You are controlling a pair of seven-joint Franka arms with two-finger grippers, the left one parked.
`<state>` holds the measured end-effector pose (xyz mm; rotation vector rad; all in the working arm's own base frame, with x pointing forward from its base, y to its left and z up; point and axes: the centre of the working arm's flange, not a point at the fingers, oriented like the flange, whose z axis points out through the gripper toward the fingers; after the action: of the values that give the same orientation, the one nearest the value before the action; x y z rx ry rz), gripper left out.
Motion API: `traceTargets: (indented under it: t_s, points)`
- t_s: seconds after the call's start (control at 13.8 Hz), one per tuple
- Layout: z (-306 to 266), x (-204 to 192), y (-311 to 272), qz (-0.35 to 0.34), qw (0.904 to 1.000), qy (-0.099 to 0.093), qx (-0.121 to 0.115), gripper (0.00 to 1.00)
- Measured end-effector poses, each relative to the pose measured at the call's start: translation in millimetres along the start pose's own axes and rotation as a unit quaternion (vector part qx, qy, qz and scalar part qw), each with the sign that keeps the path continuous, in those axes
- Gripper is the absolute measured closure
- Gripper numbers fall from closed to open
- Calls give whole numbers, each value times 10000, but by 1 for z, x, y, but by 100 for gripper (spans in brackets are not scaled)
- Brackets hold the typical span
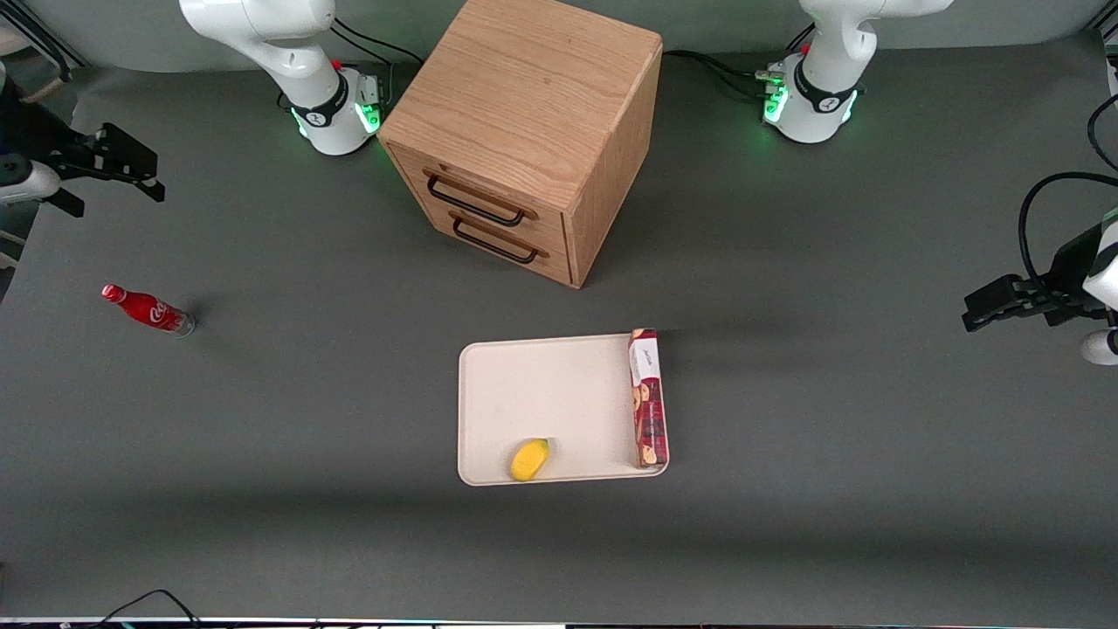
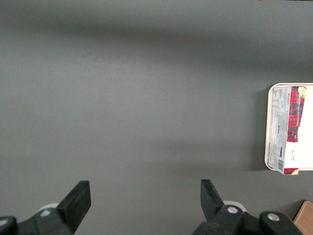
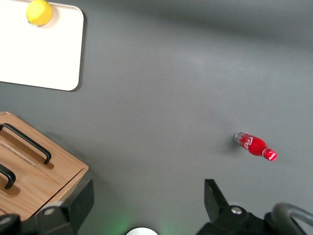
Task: Place coke bottle on tray
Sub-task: 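Move the right gripper down toward the red Coca-Cola bottle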
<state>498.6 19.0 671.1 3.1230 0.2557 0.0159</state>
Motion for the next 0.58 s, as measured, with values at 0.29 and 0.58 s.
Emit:
traceTargets:
  t_s: [0.29,0.58]
  points:
    - [-1,-4,9,86,9999,-109,23,0]
    - [17,-13,75,183,9993,-317,115,0]
